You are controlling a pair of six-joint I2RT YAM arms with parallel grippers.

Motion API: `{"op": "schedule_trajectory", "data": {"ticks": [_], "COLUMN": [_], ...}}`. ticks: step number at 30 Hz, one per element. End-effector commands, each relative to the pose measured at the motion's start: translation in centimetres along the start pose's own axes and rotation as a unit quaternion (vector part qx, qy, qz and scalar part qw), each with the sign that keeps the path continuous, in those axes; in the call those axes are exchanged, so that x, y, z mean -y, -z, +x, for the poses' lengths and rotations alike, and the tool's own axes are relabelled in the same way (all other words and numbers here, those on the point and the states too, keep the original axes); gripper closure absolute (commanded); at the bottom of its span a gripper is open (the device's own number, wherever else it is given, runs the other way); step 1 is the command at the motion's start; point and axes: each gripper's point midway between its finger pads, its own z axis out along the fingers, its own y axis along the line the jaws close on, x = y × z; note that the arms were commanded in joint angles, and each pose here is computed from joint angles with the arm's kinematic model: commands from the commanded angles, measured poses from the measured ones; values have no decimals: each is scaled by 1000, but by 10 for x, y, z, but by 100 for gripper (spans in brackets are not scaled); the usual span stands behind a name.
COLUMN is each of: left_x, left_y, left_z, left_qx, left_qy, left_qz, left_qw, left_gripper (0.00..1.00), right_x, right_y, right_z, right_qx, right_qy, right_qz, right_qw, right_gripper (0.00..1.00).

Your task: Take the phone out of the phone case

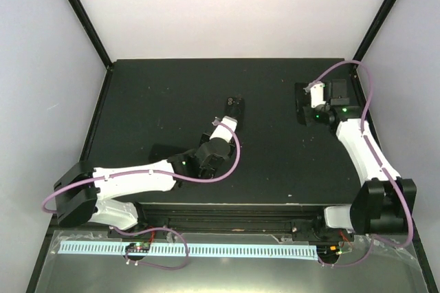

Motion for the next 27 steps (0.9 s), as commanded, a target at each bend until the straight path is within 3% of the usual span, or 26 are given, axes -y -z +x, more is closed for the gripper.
{"op": "schedule_trajectory", "data": {"ticks": [1,7,13,20,21,25,27], "left_x": [8,24,36,43,44,48,49], "left_y": [6,9,5,5,4,2,3], "left_z": [2,13,34,37,38,41,39], "left_qx": [-2,-11,-29,-29,-30,-36,-36], "left_qy": [11,-10,-34,-35,-37,-52,-50], "left_qz": [21,41,52,62,63,67,71], "left_qw": [1000,999,998,997,997,996,996], "left_gripper": [99,98,98,98,99,98,98], "right_x": [52,62,87,98,101,116,119], "right_y": [-10,-26,-56,-90,-94,-102,-96], "right_z": [26,50,74,73,73,71,68], "right_qx": [-81,-164,-223,-219,-220,-209,-200], "right_qy": [52,25,-16,-64,-70,-72,-71], "right_qz": [33,-95,-101,-109,-102,-72,-66], "right_qw": [995,982,970,968,968,973,975], "right_gripper": [99,99,99,99,97,71,65]}}
